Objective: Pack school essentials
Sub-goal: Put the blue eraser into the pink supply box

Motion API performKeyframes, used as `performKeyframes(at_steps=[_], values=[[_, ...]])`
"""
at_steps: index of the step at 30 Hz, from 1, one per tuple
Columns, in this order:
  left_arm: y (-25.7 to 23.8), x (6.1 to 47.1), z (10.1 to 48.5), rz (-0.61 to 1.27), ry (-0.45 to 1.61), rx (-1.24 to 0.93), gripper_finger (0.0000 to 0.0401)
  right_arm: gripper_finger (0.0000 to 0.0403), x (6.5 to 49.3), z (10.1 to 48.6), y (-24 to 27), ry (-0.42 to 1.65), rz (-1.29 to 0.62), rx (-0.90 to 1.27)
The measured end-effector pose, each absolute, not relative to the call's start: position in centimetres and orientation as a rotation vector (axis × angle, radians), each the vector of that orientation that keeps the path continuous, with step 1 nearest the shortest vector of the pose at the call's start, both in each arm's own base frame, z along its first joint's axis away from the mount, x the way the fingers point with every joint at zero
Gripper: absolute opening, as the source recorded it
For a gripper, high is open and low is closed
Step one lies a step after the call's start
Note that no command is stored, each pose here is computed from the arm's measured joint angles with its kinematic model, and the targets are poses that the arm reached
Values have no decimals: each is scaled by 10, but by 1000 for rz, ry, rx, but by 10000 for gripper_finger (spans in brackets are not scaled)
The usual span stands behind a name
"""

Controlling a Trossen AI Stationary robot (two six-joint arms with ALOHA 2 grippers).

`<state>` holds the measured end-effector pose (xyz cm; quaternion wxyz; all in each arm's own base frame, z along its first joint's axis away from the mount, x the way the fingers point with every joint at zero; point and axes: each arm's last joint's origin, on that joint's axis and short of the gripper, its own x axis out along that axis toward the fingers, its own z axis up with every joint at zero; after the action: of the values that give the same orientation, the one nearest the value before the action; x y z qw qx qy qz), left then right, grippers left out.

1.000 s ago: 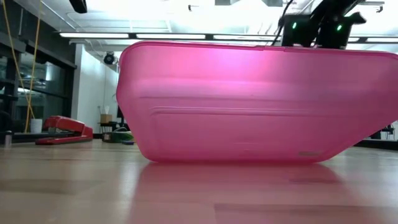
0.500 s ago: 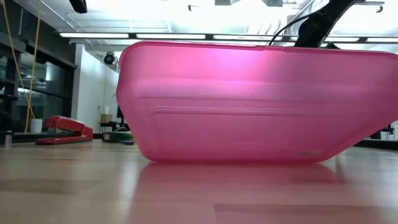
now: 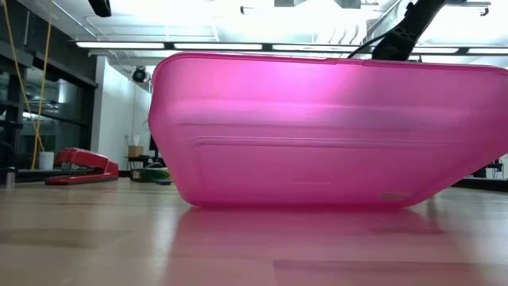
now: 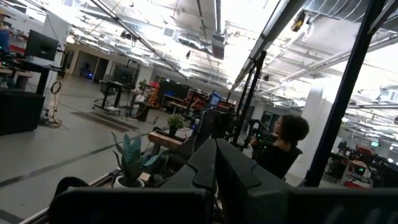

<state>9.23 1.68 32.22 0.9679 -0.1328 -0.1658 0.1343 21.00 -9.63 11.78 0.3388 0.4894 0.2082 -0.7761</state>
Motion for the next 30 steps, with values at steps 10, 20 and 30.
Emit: performKeyframes(at_steps=[10,20,30], values=[[17,92,322,271,-335,-268,1,119,211,116,-97,555,-2011,1256],[17,92,322,271,-335,-268,1,103,213,118,-89,602,-1959,1204],[17,92,322,271,-335,-268,1,102,213,144,-68,660,-1769,1222]])
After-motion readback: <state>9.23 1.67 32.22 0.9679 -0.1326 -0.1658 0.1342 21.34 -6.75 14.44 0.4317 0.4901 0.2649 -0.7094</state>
